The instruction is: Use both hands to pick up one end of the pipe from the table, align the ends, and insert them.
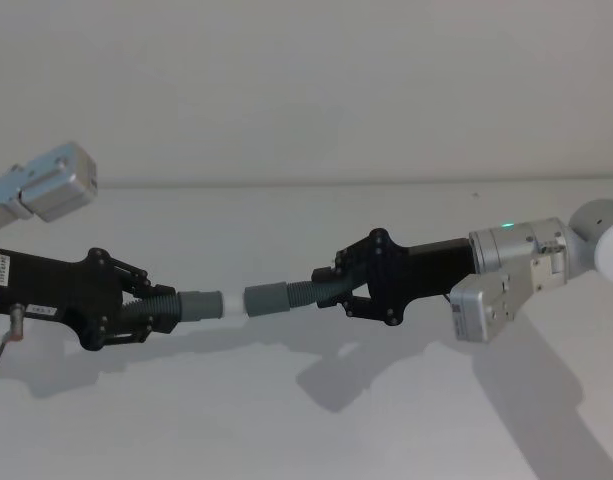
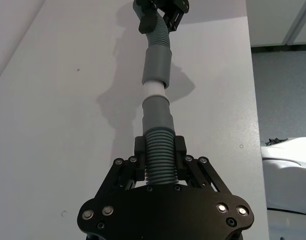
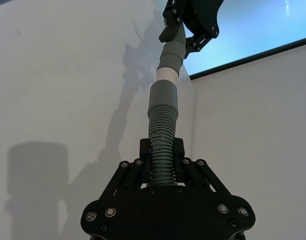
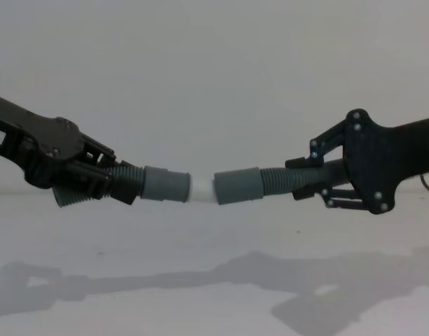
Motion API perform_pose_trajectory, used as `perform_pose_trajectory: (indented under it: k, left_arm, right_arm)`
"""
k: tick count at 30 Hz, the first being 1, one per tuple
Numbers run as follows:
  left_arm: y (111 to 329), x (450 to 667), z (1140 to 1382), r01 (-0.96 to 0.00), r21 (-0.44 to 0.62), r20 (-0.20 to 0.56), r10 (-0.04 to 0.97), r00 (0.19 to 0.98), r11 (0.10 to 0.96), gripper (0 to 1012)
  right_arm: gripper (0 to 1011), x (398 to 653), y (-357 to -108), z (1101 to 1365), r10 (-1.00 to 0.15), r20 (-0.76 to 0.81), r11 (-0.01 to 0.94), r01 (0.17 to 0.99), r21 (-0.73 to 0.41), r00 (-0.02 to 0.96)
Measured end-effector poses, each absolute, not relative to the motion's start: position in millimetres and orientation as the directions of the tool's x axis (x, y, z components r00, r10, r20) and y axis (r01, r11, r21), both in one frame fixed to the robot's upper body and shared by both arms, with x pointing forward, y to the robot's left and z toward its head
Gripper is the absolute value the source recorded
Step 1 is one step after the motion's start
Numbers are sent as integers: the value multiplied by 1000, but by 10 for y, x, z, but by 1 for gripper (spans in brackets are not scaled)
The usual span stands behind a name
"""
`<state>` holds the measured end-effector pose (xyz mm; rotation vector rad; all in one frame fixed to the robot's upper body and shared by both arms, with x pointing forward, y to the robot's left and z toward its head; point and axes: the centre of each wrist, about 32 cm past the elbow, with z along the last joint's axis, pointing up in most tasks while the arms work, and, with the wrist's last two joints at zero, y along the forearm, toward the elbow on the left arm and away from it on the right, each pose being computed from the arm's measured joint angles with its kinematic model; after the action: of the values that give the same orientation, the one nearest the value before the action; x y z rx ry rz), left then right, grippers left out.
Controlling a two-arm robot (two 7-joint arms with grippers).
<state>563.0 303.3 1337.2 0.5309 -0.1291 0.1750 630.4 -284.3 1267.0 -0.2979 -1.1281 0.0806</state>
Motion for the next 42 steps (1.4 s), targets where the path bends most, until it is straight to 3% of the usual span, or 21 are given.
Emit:
perform_pose_trajectory:
  k: [42]
  left_arm:
    - [3033, 5630, 13372, -199, 491, 167, 132, 977, 848, 302]
  right_arm:
    - [230, 6359, -2842, 12654, 256, 853, 945, 67, -319, 455]
